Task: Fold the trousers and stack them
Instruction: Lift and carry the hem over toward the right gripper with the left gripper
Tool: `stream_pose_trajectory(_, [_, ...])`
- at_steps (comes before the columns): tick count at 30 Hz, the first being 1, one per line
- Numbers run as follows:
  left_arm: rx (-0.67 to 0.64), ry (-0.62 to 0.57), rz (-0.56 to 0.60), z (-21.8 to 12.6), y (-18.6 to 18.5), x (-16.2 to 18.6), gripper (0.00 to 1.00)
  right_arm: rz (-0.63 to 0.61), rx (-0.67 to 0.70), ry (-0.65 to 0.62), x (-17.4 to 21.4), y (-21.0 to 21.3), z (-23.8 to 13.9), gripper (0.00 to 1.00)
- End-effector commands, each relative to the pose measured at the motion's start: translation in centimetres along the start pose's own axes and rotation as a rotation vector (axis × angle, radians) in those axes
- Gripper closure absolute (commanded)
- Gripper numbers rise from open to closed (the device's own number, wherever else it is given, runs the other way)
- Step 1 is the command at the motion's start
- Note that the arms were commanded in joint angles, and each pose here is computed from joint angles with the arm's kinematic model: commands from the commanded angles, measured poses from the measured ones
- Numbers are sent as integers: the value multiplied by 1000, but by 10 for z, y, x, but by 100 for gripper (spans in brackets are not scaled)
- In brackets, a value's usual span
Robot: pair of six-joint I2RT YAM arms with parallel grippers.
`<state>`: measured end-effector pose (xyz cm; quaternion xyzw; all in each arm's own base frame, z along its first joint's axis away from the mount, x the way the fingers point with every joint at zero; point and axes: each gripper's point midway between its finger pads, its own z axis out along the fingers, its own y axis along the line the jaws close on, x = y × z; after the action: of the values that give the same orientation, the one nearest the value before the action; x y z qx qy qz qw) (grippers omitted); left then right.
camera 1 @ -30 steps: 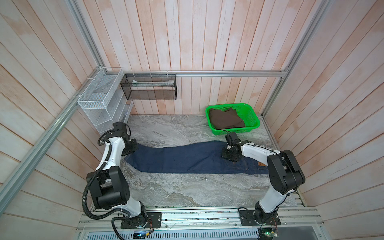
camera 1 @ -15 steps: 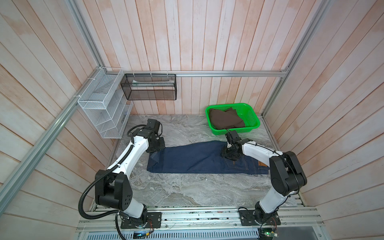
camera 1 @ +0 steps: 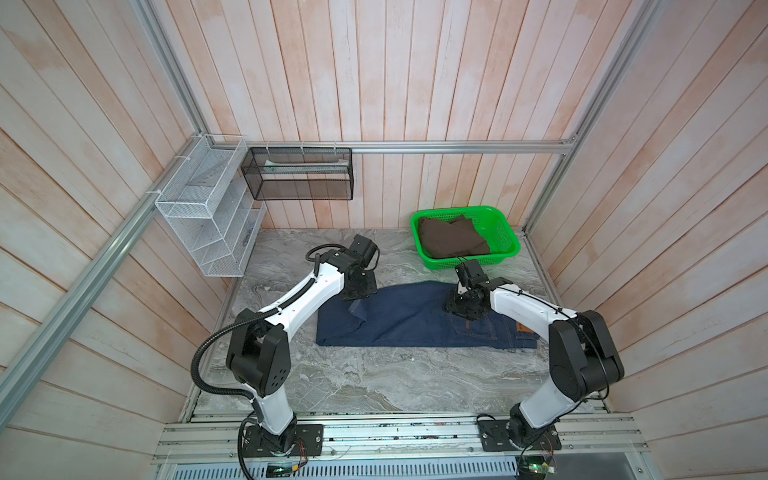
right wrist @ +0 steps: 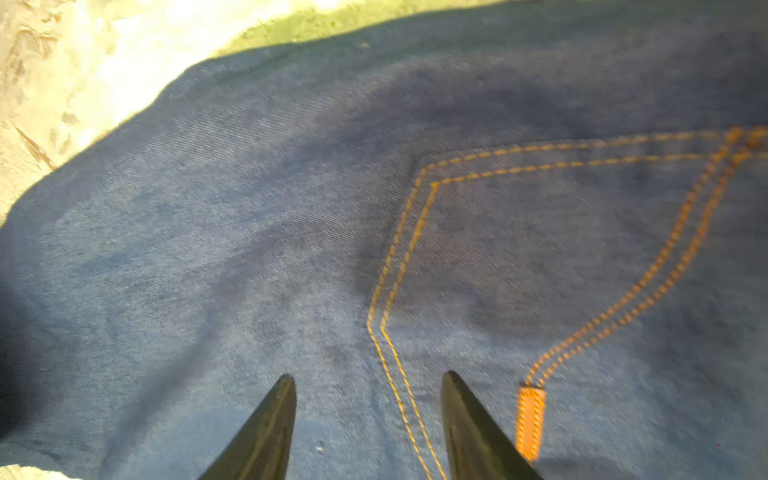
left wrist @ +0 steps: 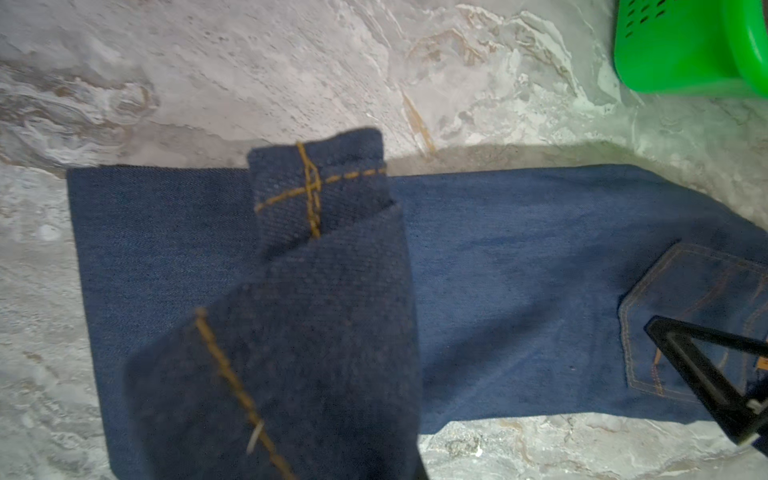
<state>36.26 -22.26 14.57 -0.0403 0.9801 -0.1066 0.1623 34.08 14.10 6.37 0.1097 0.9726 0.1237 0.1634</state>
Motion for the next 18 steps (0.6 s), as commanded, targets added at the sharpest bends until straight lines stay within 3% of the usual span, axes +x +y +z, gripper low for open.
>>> stream_pose_trajectory(1, [40, -31, -11, 1, -26, -9, 100, 4, 8, -1, 3, -9, -7, 43])
stream_pose_trajectory(7, [57, -8, 18, 15, -53, -5, 100, 30, 20, -14, -2, -22, -10, 43])
stream_pose_trajectory(18, [75, 63, 20, 57, -68, 9, 100, 37, 20, -20, -2, -27, -13, 43])
